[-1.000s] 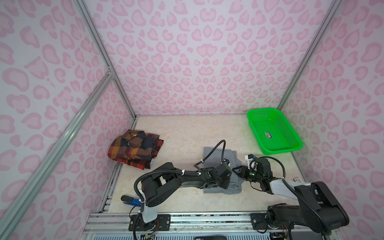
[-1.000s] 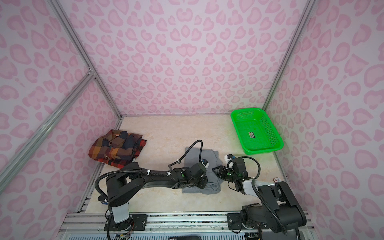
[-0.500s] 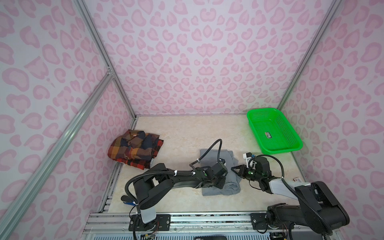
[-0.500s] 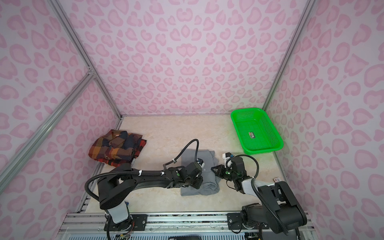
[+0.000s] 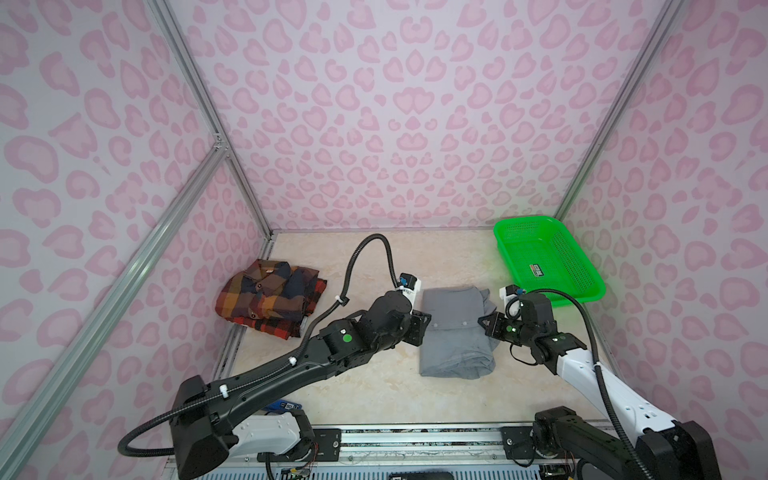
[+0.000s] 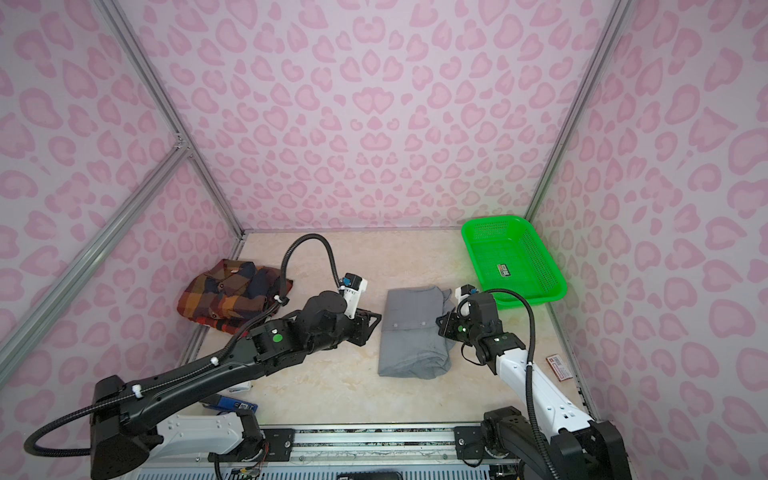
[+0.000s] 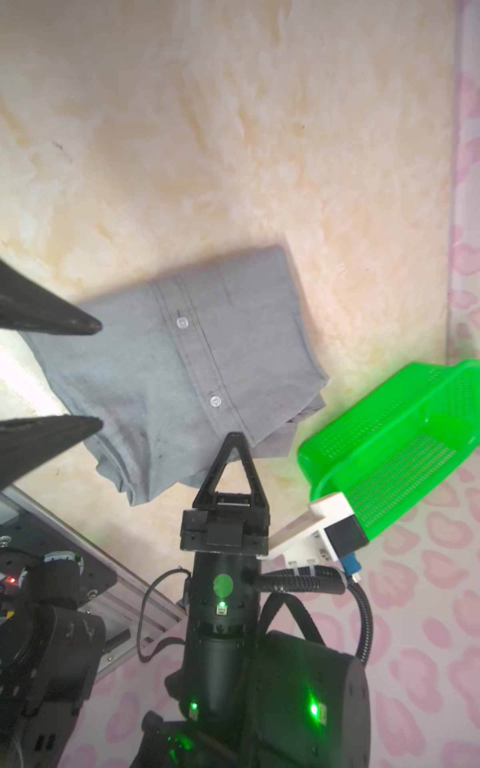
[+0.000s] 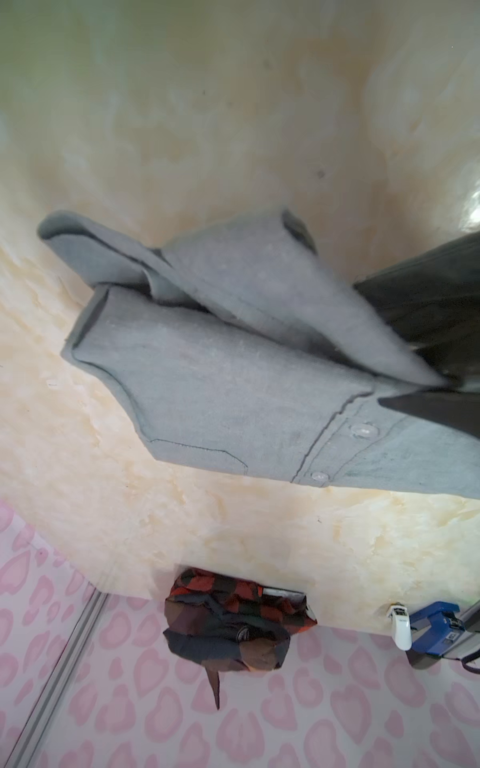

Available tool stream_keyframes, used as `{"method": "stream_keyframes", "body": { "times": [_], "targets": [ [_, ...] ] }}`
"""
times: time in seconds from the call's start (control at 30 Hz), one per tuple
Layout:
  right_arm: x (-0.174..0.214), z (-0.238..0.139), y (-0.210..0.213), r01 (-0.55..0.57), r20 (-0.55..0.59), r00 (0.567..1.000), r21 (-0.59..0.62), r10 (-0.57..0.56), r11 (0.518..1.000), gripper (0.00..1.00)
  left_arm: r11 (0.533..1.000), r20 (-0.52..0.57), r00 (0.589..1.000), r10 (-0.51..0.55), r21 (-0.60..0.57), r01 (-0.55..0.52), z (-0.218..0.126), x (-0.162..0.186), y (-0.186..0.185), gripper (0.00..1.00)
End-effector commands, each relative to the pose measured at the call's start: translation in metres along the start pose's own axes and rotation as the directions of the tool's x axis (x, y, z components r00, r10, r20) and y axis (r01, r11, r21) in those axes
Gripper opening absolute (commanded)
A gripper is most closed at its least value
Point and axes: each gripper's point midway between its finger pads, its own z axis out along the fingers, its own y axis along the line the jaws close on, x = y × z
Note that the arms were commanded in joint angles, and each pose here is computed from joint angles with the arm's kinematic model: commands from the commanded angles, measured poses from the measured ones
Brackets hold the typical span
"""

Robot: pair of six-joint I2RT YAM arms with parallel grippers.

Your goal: Fold and stack the long sleeve shirts

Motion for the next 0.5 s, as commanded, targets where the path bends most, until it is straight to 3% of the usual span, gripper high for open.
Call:
{"method": "stream_keyframes", "body": {
  "times": [0.0,0.23,0.33,0.47],
  "targets": [
    [0.005,-0.024,-0.018,0.059,-0.049,0.997,0.156,-0.052,0.986,0.0,0.999,0.06,0.998,-0.008,-0.035,0.01,-0.027,-0.015,0.011,0.38],
    [-0.021,-0.063,0.003,0.145,-0.041,0.989,0.223,-0.14,0.964,0.0,0.998,0.165,0.984,-0.066,-0.007,0.068,-0.063,-0.034,0.014,0.41],
    [-0.028,-0.077,-0.001,0.227,-0.071,0.974,0.338,-0.215,0.913,0.0,0.996,0.192,0.977,-0.094,0.02,0.092,-0.07,-0.036,0.014,0.41],
    [-0.04,-0.093,-0.007,0.34,-0.13,0.939,0.493,-0.319,0.801,0.0,0.991,0.219,0.967,-0.132,0.059,0.122,-0.077,-0.034,0.014,0.41]
  ]
}}
